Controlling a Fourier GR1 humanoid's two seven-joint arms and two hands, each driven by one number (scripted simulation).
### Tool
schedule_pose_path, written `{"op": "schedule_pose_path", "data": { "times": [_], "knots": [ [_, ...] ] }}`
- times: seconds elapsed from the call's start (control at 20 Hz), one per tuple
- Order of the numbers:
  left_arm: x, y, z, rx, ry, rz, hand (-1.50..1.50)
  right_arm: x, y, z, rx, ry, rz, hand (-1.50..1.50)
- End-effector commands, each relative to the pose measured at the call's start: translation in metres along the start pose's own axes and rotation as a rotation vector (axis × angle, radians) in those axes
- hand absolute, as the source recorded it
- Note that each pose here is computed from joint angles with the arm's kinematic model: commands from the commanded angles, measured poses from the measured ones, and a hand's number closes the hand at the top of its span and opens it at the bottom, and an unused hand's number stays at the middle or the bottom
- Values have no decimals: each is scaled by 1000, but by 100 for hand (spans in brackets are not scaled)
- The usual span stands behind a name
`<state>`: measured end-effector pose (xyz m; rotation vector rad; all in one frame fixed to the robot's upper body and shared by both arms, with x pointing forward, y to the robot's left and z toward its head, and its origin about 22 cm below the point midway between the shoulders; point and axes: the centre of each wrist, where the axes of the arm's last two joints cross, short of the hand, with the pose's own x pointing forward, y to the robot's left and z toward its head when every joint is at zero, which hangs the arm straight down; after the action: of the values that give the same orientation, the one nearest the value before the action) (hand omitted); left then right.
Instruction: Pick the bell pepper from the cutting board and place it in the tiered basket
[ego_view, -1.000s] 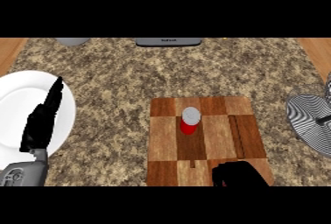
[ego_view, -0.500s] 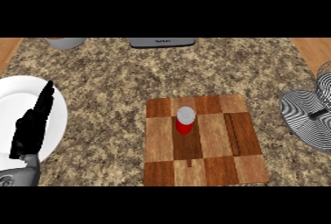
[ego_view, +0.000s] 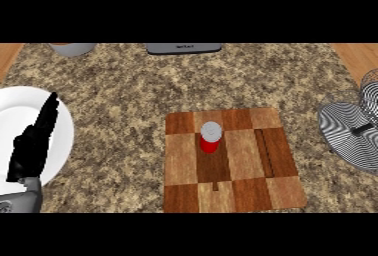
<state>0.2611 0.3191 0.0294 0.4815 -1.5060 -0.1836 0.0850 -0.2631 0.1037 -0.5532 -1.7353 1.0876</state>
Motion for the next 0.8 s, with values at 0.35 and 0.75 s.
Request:
{"op": "schedule_pose_path", "data": {
  "times": [0.35, 0.75],
  "knots": [
    [1, 4, -1, -19, -4, -6, 0, 8, -86, 1, -157, -56, 53, 150],
    [23, -14, -16, -44, -50, -5, 0, -24, -168, -19, -208, -43, 61, 150]
  ]
}}
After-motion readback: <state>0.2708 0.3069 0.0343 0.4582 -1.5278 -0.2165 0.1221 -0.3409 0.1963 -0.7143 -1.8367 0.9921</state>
